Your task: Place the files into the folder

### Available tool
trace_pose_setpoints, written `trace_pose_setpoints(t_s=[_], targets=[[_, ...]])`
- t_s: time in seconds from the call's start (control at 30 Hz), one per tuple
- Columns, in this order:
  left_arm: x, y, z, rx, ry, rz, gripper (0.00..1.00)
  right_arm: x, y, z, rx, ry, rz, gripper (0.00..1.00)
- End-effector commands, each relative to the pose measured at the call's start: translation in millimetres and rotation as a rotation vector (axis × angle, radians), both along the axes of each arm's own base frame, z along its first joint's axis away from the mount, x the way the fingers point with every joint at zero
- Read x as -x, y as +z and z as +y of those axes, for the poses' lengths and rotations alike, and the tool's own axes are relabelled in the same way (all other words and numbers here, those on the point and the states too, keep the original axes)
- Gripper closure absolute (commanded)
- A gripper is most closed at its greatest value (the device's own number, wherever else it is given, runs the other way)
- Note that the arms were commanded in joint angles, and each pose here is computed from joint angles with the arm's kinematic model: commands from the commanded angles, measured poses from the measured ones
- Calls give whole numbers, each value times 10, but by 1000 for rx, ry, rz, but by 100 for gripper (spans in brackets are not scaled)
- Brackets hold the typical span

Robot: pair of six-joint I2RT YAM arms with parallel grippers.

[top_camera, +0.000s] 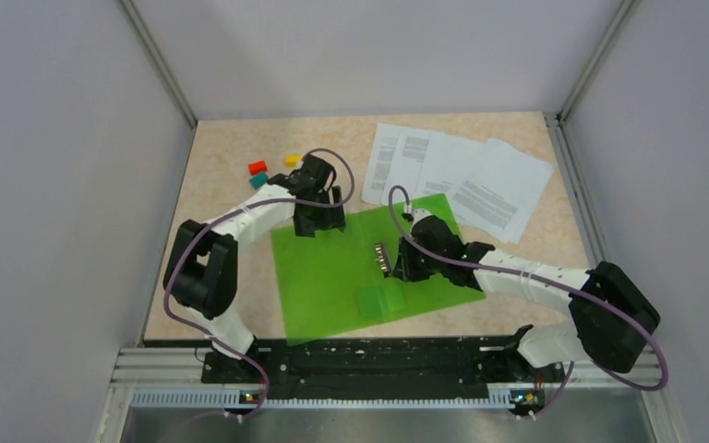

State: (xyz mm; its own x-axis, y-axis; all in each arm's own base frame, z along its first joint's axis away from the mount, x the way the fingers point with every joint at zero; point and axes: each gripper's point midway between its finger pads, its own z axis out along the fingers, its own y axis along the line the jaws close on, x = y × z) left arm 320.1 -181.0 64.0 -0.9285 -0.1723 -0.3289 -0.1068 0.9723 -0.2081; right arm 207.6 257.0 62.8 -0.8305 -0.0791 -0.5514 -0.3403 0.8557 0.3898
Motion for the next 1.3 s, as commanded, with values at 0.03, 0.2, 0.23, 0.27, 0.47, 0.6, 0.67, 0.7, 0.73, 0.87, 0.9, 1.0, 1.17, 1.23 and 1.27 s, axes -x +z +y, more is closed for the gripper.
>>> trace_pose_setpoints(t_s=[0.03, 0.2, 0.23, 0.27, 0.47, 0.6, 0.67, 0.7, 0.73, 0.87, 0.9, 1.0, 1.17, 1.23, 1.27], targets=[[-124, 585, -42, 40, -26, -136, 19, -147, 253, 433, -165, 72, -47, 82], [-96, 813, -49, 72, -28, -176, 19, -414, 249, 633, -174, 102, -61, 83], [-90, 848, -40, 71, -27, -183, 19, -454, 221, 651, -168, 105, -54, 83], [-82, 870, -28, 68, -27, -186, 19, -490, 202, 679, -166, 110, -50, 84], [-49, 974, 16, 62, -34, -211, 18, -762, 173, 763, -151, 87, -53, 84], [-29, 989, -2, 74, -41, -211, 18, -944, 53, 781, -127, 59, -42, 84], [-28, 1004, -11, 81, -44, -212, 18, -1017, -70, 780, -103, 47, -32, 85], [-26, 1014, -20, 85, -48, -213, 18, -1048, -103, 781, -97, 42, -30, 85], [-27, 1022, -20, 87, -51, -215, 18, -1075, -133, 790, -94, 40, -28, 84], [-23, 1042, -26, 89, -58, -221, 18, -1175, -115, 850, -88, 42, -43, 79], [-24, 1046, -25, 89, -57, -223, 18, -1216, -69, 877, -92, 44, -57, 79], [-29, 1070, -23, 91, -59, -230, 18, -1250, 85, 906, -87, 60, -66, 75], [-24, 1113, -22, 94, -63, -242, 17, -1228, 538, 807, -88, 45, -119, 58], [-29, 1117, -20, 95, -62, -244, 17, -1194, 589, 640, -41, 2, -128, 49], [-25, 1119, -23, 96, -62, -244, 17, -1169, 573, 546, -10, -20, -125, 45]])
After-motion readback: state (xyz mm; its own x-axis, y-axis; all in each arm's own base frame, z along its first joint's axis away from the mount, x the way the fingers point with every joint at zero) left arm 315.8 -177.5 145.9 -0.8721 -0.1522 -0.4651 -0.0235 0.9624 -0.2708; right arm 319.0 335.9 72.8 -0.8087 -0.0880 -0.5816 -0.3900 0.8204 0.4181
